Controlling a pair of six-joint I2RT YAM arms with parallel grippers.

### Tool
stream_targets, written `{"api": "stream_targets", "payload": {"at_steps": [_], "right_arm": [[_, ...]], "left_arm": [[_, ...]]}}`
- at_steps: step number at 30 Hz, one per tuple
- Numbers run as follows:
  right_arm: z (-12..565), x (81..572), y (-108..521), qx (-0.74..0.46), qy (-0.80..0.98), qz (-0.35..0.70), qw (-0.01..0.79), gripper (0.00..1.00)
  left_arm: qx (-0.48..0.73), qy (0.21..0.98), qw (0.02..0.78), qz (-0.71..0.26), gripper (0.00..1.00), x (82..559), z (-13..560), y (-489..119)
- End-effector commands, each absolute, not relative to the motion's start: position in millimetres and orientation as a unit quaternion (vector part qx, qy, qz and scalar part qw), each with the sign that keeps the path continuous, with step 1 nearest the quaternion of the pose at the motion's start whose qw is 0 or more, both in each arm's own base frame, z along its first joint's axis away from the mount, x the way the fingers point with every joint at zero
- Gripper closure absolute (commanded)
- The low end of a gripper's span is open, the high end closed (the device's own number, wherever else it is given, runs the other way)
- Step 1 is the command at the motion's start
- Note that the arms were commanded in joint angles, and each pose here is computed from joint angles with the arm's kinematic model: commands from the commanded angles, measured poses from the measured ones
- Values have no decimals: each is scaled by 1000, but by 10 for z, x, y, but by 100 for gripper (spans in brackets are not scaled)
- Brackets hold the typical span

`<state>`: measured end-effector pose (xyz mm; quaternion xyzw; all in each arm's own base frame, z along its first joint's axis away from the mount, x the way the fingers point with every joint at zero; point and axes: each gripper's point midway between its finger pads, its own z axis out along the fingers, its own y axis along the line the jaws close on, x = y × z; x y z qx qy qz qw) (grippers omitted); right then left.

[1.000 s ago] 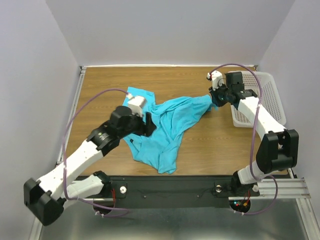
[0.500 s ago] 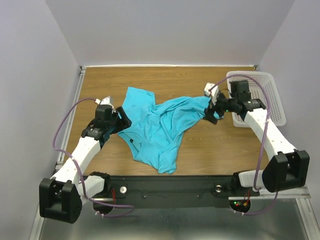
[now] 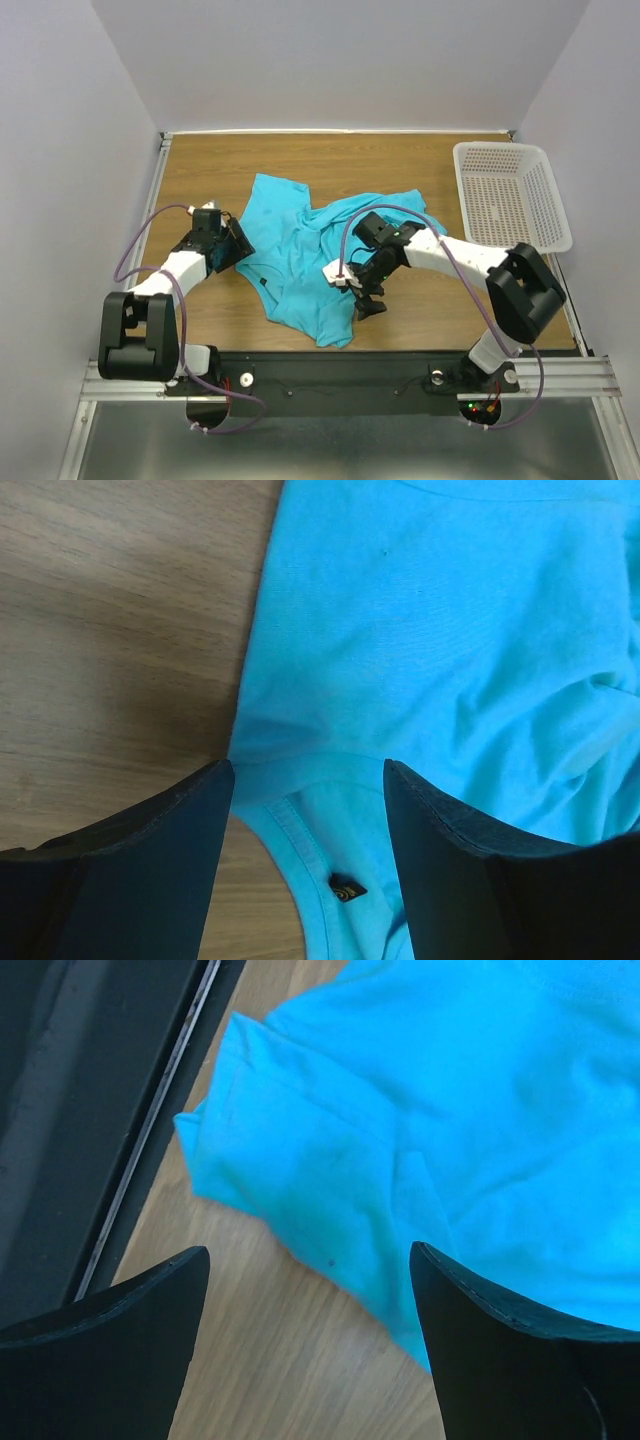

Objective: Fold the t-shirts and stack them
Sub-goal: Flatten the tshirt out

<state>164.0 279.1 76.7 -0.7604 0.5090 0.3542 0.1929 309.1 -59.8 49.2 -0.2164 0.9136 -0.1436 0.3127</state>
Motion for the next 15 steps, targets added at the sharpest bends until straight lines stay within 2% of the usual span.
{"api": "stream_targets", "payload": {"at_steps": [1,4,9,11,12,13,15], "right_arm": [[839,1789,3085,-783,471,341,220,14],[743,1773,3150,-788,468,342,208,15],[634,1674,3211,-796,459,345,191,18],[606,1654,3231,-797,458,345,186,20],[590,1633,3242,-799,457,344,183,22],[577,1623,3252,-799,458,345,180,22],[533,1595,3280,-800,459,346,171,29]], "left_arm": [[-213,900,357,-128,28,3425,673,-499],[-215,905,351,-102,29,3517,587,-421],[-207,916,329,-102,44,3630,461,-452],[-204,918,323,-107,54,3633,423,-475],[-200,920,320,-109,65,3632,405,-489],[-199,920,318,-109,65,3634,394,-491],[-197,921,317,-111,91,3637,381,-489]]}}
